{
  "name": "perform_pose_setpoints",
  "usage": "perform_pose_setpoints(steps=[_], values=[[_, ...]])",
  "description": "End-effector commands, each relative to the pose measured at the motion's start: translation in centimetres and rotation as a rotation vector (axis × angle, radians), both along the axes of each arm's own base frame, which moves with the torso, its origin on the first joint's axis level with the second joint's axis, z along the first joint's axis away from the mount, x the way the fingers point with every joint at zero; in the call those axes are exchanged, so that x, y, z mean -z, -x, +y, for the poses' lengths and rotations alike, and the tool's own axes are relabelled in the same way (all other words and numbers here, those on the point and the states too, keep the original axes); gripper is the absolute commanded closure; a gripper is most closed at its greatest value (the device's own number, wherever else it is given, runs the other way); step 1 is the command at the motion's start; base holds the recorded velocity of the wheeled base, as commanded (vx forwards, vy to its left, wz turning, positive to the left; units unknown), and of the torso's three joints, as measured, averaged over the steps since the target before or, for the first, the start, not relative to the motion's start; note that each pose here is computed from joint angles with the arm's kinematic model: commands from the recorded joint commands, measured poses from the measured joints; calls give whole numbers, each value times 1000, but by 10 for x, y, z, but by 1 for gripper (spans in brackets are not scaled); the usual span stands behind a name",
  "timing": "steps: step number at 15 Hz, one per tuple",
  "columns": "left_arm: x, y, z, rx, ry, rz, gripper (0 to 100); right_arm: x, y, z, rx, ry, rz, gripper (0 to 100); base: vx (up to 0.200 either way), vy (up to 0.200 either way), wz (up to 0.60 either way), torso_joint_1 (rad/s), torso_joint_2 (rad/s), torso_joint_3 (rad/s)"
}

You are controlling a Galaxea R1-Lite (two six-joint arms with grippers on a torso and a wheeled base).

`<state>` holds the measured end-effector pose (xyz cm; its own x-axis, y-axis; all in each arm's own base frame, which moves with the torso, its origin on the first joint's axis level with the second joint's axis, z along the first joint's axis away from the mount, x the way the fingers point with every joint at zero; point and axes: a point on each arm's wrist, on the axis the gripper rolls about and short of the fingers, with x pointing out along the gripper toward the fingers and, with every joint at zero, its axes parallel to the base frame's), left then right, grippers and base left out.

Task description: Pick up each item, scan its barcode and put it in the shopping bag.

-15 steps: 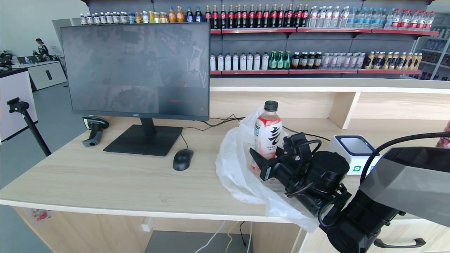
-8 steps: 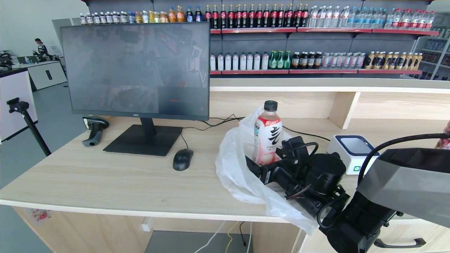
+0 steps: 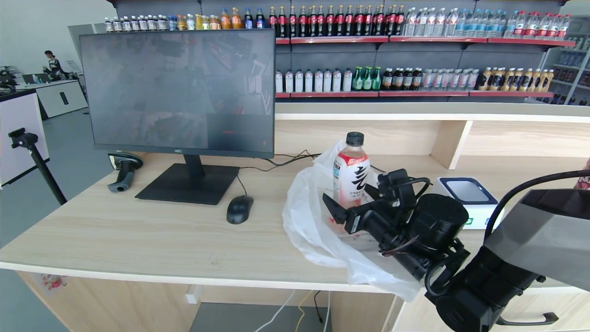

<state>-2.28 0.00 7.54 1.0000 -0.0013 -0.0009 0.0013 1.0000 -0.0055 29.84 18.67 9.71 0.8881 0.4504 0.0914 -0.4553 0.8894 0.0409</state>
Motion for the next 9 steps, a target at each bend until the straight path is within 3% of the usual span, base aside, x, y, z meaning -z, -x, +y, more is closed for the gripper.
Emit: perform_pose_setpoints(steps=[1,9], values=[[0,0,0,0,1,-1,0,-15,8,-4,-3,-20,-31,0,0,0,0,0,0,0],[0,0,0,0,1,1,0,-41,35,-21,-3,-42,-63,0,0,0,0,0,0,0]])
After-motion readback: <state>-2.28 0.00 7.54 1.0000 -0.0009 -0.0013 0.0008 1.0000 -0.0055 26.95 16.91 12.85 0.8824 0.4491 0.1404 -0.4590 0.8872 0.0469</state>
